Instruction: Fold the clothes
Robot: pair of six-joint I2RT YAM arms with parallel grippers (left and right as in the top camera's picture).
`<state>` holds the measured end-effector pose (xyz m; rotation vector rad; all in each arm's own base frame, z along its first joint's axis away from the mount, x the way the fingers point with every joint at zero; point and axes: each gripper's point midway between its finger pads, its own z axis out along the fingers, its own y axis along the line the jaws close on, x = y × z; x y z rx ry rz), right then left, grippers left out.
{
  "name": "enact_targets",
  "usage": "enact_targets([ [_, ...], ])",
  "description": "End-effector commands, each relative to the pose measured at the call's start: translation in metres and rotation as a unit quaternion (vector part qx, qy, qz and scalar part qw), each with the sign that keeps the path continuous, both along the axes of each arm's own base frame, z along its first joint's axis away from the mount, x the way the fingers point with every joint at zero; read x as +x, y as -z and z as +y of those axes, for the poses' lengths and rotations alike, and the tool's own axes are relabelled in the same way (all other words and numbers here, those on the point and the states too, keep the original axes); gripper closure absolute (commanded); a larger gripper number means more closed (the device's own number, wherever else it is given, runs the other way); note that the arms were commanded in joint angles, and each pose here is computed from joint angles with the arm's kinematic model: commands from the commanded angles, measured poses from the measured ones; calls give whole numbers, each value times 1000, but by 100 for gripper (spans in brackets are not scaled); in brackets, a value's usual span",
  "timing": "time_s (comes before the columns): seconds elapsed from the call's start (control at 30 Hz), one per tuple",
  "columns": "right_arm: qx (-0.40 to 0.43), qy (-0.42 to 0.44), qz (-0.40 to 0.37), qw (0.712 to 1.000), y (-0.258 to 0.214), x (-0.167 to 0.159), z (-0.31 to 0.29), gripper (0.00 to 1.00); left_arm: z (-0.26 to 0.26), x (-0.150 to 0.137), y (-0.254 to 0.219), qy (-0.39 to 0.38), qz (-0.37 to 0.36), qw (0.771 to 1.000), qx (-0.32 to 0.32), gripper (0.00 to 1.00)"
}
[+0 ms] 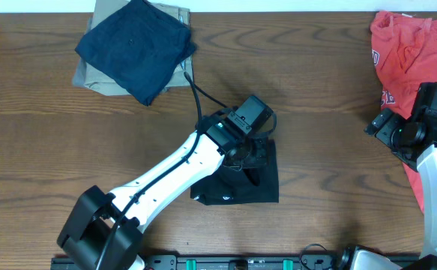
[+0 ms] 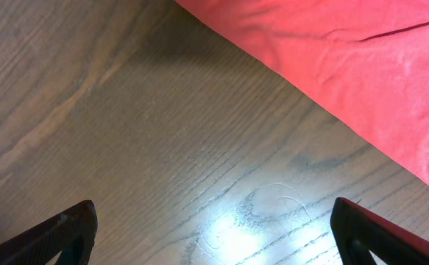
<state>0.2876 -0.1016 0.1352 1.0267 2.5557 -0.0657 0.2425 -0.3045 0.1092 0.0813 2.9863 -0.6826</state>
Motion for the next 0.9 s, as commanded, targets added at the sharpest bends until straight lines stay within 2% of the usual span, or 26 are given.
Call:
enact_targets([
  [0.0, -3, 0, -6, 1000, -4, 0, -2, 1, -11, -7, -17, 25, 8, 999, -35, 94],
  [0.4, -3, 0, -6, 1000, -4, 0, -2, 1, -7, -48, -18, 90, 86, 991, -48, 94],
  [0.67, -3, 0, -6, 1000, -4, 0, -2, 1, -29, -40, -21, 104, 53, 990, -80, 94],
  [0.87, -3, 0, -6, 1000, -4, 0, -2, 1, -43, -40, -2, 101, 65, 990, -77, 94],
])
